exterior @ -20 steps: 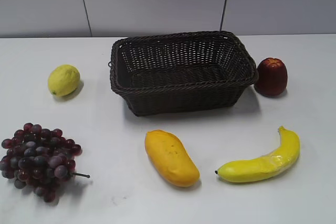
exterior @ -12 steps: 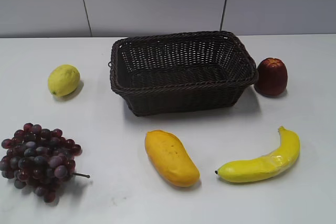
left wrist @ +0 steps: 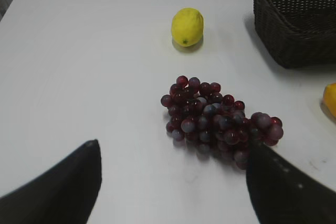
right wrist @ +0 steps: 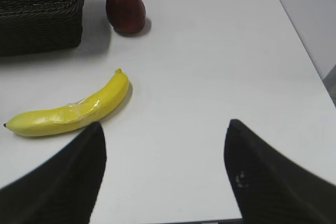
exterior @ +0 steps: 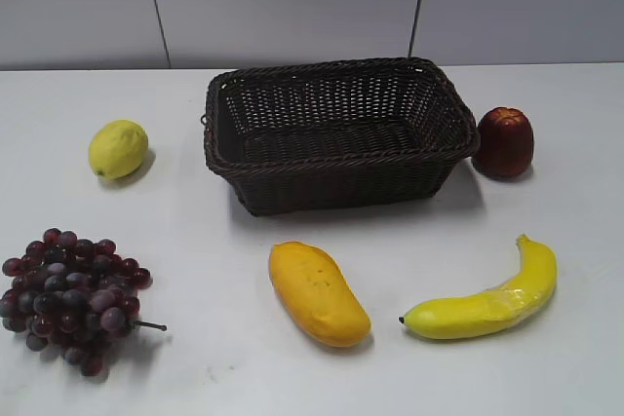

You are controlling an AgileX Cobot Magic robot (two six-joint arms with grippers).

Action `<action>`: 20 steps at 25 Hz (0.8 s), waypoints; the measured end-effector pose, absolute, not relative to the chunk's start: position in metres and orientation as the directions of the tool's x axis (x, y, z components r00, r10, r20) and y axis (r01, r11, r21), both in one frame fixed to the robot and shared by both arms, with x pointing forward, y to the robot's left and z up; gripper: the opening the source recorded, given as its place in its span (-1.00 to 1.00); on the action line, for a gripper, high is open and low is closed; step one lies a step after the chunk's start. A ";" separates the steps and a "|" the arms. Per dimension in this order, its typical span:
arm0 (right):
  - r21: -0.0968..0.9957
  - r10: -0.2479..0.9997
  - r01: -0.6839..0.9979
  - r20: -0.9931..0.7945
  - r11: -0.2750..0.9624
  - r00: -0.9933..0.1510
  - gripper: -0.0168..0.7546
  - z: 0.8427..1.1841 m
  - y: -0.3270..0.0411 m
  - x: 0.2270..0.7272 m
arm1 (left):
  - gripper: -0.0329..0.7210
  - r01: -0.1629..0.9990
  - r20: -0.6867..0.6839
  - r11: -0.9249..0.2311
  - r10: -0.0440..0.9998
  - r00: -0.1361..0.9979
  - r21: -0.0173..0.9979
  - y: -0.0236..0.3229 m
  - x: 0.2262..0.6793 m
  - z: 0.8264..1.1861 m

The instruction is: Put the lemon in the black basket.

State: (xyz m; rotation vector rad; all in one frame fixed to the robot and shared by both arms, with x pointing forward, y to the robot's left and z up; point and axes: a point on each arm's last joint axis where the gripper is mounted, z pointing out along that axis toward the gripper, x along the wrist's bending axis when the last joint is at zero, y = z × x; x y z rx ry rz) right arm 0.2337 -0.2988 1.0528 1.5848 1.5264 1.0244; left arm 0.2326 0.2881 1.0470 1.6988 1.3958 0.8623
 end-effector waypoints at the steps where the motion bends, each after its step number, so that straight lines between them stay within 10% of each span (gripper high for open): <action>1: 0.894 0.997 0.444 0.072 -0.061 -0.007 0.53 1.053 -0.299 0.234 | 0.82 0.468 0.034 -0.113 0.984 0.174 0.877 0.288 0.233 1.047; 8: 0.894 0.997 0.444 0.071 -0.060 -0.007 0.53 1.053 -0.299 0.234 | 0.78 0.372 0.026 -0.075 0.991 0.133 0.925 0.291 0.271 1.074; 20: 0.894 0.997 0.444 0.071 -0.060 -0.007 0.53 1.053 -0.299 0.234 | 0.76 0.691 -0.160 0.021 0.977 0.138 0.723 0.283 0.429 1.068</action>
